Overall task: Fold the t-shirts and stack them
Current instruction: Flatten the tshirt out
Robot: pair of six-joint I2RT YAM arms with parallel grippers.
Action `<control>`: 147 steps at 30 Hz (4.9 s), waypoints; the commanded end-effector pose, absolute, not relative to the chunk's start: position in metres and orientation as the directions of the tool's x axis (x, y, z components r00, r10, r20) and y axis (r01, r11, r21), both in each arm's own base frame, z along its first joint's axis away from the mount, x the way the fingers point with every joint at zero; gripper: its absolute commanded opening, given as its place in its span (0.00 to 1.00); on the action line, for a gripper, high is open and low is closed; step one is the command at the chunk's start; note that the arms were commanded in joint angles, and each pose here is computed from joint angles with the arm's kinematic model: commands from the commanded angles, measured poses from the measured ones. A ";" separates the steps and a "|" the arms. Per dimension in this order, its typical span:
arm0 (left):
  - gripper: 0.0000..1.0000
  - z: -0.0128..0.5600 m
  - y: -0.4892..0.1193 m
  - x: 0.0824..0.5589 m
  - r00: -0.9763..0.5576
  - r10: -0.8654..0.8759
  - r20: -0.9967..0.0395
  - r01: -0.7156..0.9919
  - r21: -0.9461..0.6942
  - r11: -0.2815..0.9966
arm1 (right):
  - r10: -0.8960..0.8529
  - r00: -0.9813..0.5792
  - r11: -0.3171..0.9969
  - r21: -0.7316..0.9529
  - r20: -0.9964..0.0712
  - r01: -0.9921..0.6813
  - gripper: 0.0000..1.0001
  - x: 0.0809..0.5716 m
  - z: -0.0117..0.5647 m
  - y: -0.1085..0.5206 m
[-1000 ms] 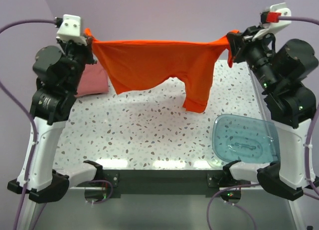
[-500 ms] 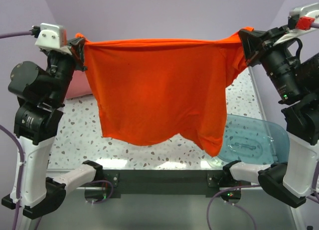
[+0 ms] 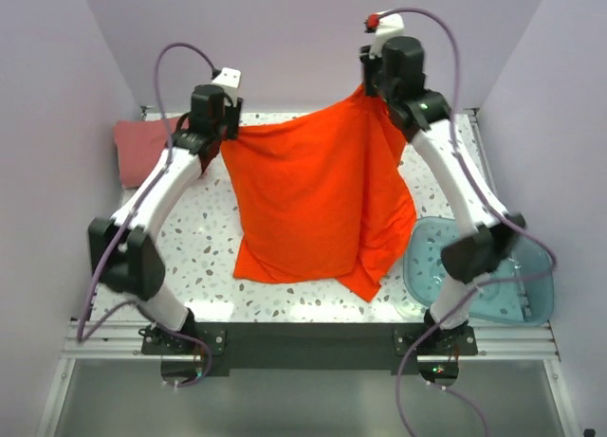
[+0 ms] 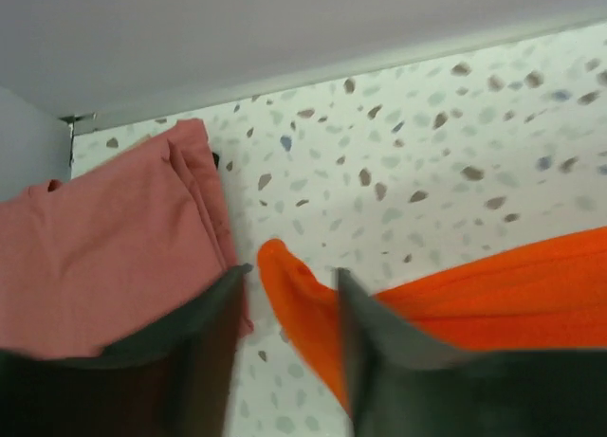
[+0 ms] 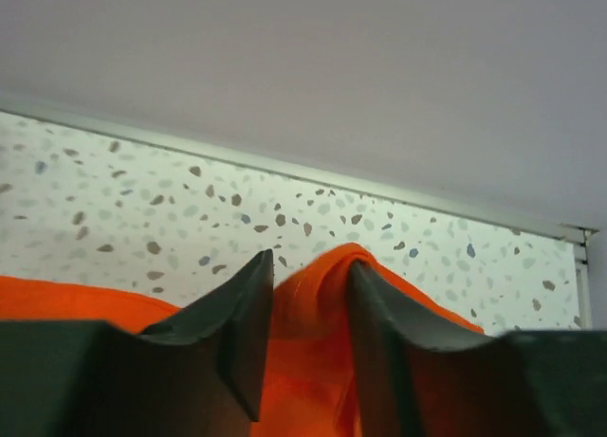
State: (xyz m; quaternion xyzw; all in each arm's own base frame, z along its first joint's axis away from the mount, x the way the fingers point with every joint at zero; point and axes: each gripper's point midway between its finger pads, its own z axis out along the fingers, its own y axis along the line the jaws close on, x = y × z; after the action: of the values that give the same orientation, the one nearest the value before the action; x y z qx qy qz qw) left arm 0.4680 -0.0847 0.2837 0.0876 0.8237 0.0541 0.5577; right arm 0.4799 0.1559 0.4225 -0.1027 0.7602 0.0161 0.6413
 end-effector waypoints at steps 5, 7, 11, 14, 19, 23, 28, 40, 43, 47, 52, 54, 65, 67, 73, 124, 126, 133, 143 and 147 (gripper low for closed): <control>1.00 0.317 -0.074 0.584 -0.290 0.010 -0.957 -0.130 0.050 0.990 | 0.021 -0.318 0.996 0.046 -0.948 -0.071 0.99 0.571 0.354 0.179; 1.00 0.322 -0.085 0.588 -0.292 0.018 -0.956 -0.093 0.048 0.995 | 0.056 -0.271 0.988 0.093 -0.961 -0.125 0.99 0.562 0.372 0.195; 1.00 0.316 -0.090 0.548 -0.337 -0.007 -0.941 -0.039 0.007 0.999 | 0.067 -0.381 0.979 0.133 -0.922 -0.151 0.99 0.514 0.325 0.194; 1.00 0.272 -0.096 0.501 -0.435 -0.056 -0.899 0.006 -0.065 0.998 | 0.073 -0.489 0.978 0.159 -0.869 -0.135 0.99 0.472 0.287 0.182; 1.00 0.199 -0.122 0.435 -0.599 -0.158 -0.785 0.041 -0.228 0.973 | 0.086 -0.600 0.977 0.185 -0.796 -0.107 0.99 0.417 0.236 0.169; 1.00 0.157 -0.137 0.398 -0.674 -0.170 -0.719 0.050 -0.274 0.960 | 0.088 -0.677 0.977 0.196 -0.731 -0.085 0.99 0.384 0.189 0.164; 1.00 0.130 -0.152 0.380 -0.716 -0.194 -0.671 0.054 -0.330 0.942 | 0.095 -0.726 0.975 0.212 -0.681 -0.072 0.99 0.360 0.154 0.168; 1.00 0.050 -0.158 0.356 -0.817 -0.204 -0.539 0.002 -0.356 0.934 | 0.039 -0.821 0.976 0.197 -0.570 -0.091 0.98 0.339 0.086 0.189; 1.00 0.035 -0.155 0.360 -0.828 -0.183 -0.530 0.000 -0.327 0.945 | 0.036 -0.832 0.979 0.186 -0.553 -0.082 0.98 0.340 0.073 0.192; 1.00 0.015 -0.149 0.365 -0.846 -0.168 -0.506 -0.015 -0.291 0.956 | 0.033 -0.841 0.981 0.177 -0.539 -0.075 0.98 0.343 0.060 0.196; 1.00 0.007 -0.133 0.375 -0.850 -0.149 -0.505 -0.034 -0.229 0.973 | 0.041 -0.856 0.980 0.187 -0.515 -0.065 0.98 0.349 0.044 0.204; 1.00 0.003 -0.127 0.378 -0.853 -0.139 -0.503 -0.039 -0.205 0.978 | 0.044 -0.867 0.980 0.191 -0.497 -0.060 0.98 0.350 0.035 0.207; 1.00 -0.001 -0.109 0.441 -0.841 -0.087 -0.534 -0.037 -0.104 0.994 | -0.002 -0.904 0.974 0.202 -0.428 -0.098 0.97 0.374 0.007 0.246; 1.00 0.000 -0.109 0.459 -0.839 -0.070 -0.540 -0.033 -0.078 0.996 | -0.006 -0.907 0.975 0.198 -0.421 -0.098 0.96 0.382 0.004 0.252; 1.00 0.034 -0.111 0.501 -0.796 -0.050 -0.603 -0.024 -0.052 0.998 | -0.021 -0.895 0.969 0.211 -0.445 -0.127 0.96 0.407 0.020 0.269; 0.23 0.012 -0.016 0.309 -0.731 -0.371 -0.572 -0.426 -0.041 0.904 | -0.018 -0.926 0.972 0.209 -0.378 -0.104 0.95 0.233 0.092 0.213; 0.17 0.018 -0.016 0.310 -0.726 -0.377 -0.575 -0.427 -0.053 0.903 | -0.035 -0.930 0.977 0.184 -0.365 -0.109 0.95 0.224 0.087 0.210; 0.10 0.030 -0.006 0.316 -0.716 -0.393 -0.577 -0.432 -0.076 0.899 | -0.095 -0.931 0.978 0.140 -0.354 -0.153 0.93 0.206 0.081 0.224; 0.08 0.030 -0.004 0.317 -0.723 -0.404 -0.561 -0.428 -0.095 0.899 | -0.188 -0.915 0.957 0.145 -0.356 -0.253 0.77 0.190 0.067 0.258; 0.08 0.031 -0.004 0.316 -0.726 -0.398 -0.561 -0.422 -0.094 0.902 | -0.174 -0.912 0.943 0.205 -0.372 -0.264 0.74 0.196 0.055 0.276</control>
State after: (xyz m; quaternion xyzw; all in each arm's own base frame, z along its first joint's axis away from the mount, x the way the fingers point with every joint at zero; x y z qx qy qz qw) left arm 0.3052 -0.0062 0.0162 -0.2274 0.9325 0.0246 0.2793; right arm 0.1852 0.2575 0.0573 -0.1237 0.9751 0.0962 0.1571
